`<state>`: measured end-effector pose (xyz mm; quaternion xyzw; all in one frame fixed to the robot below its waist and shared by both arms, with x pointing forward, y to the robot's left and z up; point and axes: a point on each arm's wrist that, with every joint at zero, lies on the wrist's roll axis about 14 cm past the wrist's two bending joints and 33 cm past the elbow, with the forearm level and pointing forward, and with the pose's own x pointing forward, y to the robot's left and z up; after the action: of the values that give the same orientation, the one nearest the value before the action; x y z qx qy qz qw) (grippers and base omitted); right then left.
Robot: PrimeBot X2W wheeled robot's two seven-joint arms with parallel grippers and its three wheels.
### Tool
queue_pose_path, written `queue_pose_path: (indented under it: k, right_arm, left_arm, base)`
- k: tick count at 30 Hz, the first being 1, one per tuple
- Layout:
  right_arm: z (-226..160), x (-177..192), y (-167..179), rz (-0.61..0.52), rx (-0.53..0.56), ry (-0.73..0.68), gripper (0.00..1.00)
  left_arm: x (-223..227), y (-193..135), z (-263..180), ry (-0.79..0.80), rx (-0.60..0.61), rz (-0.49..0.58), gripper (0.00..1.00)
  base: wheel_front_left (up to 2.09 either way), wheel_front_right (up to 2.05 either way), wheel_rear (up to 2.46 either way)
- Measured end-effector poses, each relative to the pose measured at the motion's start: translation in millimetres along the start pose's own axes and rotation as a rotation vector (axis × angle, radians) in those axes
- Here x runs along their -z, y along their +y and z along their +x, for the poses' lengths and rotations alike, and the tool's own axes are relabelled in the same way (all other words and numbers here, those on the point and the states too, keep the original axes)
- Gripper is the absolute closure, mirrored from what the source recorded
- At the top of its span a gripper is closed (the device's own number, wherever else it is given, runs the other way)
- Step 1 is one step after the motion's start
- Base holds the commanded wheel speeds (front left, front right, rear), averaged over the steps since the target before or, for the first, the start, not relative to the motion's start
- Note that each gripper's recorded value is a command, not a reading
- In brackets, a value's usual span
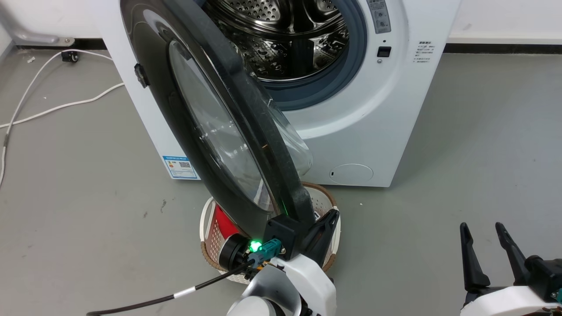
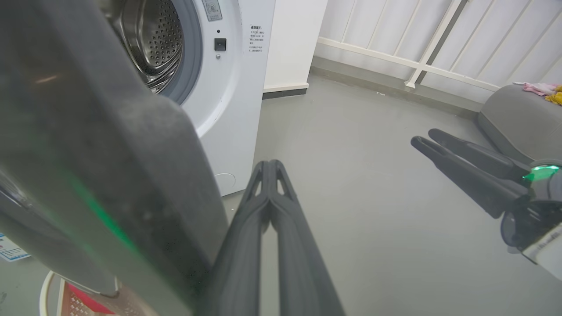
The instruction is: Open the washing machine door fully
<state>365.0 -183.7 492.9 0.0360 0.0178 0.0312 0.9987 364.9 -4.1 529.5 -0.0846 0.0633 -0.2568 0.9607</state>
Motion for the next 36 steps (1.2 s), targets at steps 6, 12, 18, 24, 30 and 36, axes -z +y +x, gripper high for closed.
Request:
queue_pose_path:
  k: [6, 12, 18, 24, 30, 36]
  right_arm:
    - [5.0, 5.0, 6.0, 0.009, -0.018, 0.013, 0.00]
    - [11.4, 6.8, 14.9, 0.011, -0.045, 0.018, 0.00]
    - [17.5, 10.9, 24.2, 0.014, -0.073, 0.030, 0.00]
    - [23.5, 13.6, 34.6, 0.014, -0.105, 0.039, 0.00]
    - [29.9, 15.3, 44.8, 0.013, -0.136, 0.045, 0.00]
    - [38.2, 20.7, 58.6, 0.010, -0.177, 0.065, 0.00]
  left_arm:
    - [-6.1, 7.9, -5.8, -0.034, -0.034, -0.016, 1.00]
    - [-10.5, 15.2, -19.6, -0.060, -0.071, -0.024, 1.00]
    - [-13.2, 26.5, -35.2, -0.084, -0.131, -0.042, 1.00]
    - [-17.7, 42.7, -51.4, -0.110, -0.209, -0.040, 1.00]
    - [-23.4, 58.3, -67.9, -0.141, -0.289, -0.039, 1.00]
    - [-29.5, 80.0, -87.6, -0.171, -0.389, -0.036, 1.00]
  base:
    - [0.00, 0.00, 0.00]
    - [0.00, 0.00, 0.00]
    - [0.00, 0.00, 0.00]
    - [0.00, 0.00, 0.00]
    - [0.00, 0.00, 0.00]
    - [0.00, 0.00, 0.00]
